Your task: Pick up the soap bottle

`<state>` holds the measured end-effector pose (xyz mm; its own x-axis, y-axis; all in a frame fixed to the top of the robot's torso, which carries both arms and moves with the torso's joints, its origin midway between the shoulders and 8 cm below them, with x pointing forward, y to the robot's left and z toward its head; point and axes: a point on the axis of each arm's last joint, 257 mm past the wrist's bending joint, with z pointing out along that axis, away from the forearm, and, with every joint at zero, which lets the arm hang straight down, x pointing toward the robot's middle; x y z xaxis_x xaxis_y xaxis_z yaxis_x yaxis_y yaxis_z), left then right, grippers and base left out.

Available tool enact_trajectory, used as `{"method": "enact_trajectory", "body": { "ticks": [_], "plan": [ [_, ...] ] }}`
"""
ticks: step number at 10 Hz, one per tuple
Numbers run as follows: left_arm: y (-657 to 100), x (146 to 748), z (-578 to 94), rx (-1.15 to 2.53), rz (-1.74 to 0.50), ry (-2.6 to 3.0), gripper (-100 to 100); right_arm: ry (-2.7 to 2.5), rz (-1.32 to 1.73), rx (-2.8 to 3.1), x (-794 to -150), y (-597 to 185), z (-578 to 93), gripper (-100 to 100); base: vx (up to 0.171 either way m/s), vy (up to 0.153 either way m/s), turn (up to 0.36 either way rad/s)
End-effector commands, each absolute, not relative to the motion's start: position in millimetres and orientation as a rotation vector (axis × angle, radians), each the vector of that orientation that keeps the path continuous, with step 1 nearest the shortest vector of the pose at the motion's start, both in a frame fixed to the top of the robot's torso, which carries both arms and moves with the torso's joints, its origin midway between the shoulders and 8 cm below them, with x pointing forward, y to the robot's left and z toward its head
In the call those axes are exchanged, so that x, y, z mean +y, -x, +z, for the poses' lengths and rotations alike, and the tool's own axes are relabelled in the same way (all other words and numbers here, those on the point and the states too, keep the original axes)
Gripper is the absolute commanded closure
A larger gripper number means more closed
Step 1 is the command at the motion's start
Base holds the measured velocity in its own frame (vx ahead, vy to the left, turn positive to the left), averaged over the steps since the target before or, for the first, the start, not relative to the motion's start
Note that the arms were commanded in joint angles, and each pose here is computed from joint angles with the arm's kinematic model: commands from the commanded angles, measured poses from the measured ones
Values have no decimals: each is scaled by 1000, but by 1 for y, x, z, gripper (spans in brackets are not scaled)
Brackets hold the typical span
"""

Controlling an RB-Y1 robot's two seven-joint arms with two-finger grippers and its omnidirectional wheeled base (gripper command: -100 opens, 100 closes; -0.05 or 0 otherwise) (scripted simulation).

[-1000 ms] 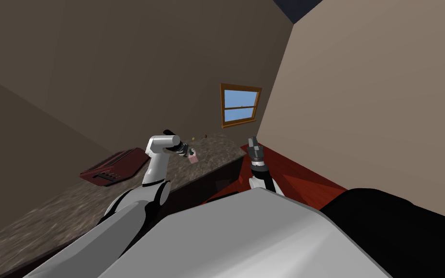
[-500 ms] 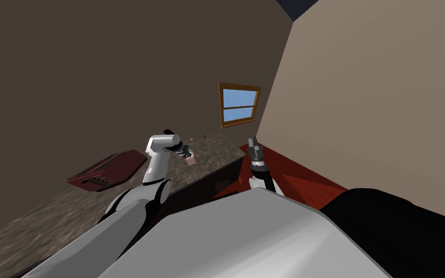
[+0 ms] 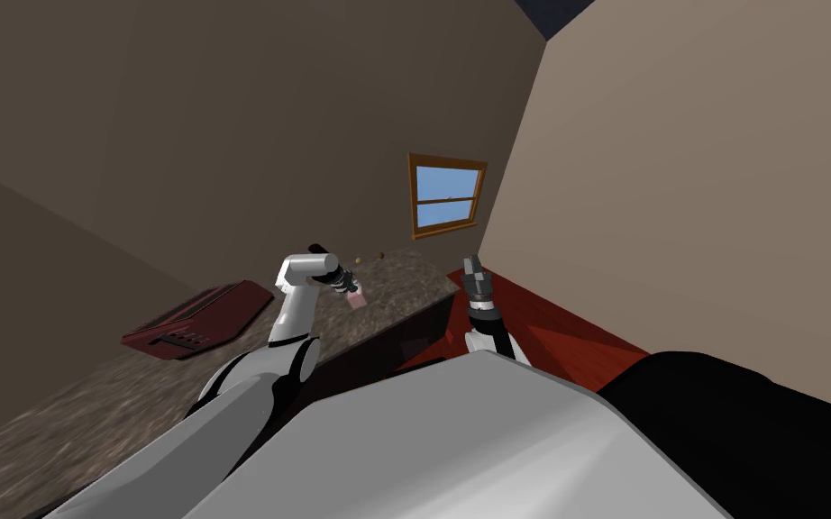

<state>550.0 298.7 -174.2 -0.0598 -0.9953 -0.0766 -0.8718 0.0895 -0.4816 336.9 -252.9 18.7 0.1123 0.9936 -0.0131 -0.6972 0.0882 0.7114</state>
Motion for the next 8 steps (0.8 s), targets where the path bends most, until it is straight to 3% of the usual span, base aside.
{"method": "enact_trajectory", "body": {
  "ticks": [1, 3, 4, 5, 7, 8],
  "plan": [
    [-550, 299, -174, 1990, -436, 1837, 100, -634, 1371, 585, -253, -337, 19, 0, 0, 0, 0],
    [-550, 299, -174, 1989, -438, 1835, 100, -634, 1371, 585, -253, -337, 19, 0, 0, 0, 0],
    [-551, 299, -173, 1989, -439, 1835, 0, -634, 1371, 585, -253, -337, 19, 0, 0, 0, 0],
    [-547, 299, -168, 1993, -435, 1838, 100, -634, 1371, 585, -253, -337, 19, 0, -12, -4, 20],
    [-547, 299, -166, 1991, -438, 1835, 100, -634, 1371, 585, -253, -337, 19, 0, -12, -5, 12],
    [-547, 299, -166, 1992, -437, 1835, 0, -634, 1371, 585, -253, -337, 19, 0, 0, 0, 0]
  ]
}}
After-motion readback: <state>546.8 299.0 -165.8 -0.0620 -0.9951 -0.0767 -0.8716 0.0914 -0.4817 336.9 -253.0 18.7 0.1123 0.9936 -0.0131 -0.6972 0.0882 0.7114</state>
